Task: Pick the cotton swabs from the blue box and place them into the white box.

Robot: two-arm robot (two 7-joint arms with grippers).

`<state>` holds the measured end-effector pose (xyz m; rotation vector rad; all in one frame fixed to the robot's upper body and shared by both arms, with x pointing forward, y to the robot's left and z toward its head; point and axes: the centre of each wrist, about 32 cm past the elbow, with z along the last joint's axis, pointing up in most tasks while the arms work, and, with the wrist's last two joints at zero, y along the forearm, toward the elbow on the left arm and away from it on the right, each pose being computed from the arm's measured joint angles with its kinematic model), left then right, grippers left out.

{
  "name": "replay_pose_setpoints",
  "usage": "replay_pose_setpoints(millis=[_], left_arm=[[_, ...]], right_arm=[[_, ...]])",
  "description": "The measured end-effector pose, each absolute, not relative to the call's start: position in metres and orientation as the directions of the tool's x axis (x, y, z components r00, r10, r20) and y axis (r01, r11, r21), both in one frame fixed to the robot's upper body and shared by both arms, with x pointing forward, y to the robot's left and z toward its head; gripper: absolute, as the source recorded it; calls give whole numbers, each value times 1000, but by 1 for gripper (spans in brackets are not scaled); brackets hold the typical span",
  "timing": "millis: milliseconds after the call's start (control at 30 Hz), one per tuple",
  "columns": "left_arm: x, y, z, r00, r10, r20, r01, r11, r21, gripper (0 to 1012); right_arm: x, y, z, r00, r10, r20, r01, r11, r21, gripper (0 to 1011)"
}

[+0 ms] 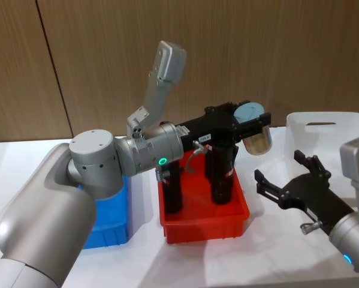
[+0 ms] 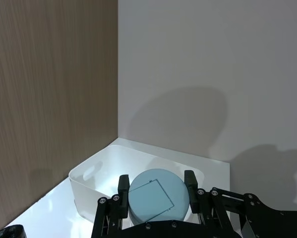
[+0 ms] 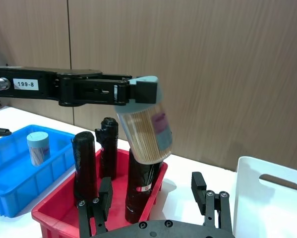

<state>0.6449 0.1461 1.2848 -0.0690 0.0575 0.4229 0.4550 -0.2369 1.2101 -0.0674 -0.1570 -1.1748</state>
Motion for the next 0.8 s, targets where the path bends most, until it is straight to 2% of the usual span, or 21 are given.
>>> replay_pose_setpoints(millis=[800], left_arm=[[646, 145, 1285, 912, 404, -71, -408, 911, -54, 674]], right_arm=[[483, -234, 1233, 410, -883, 230, 909, 417, -17, 1002]])
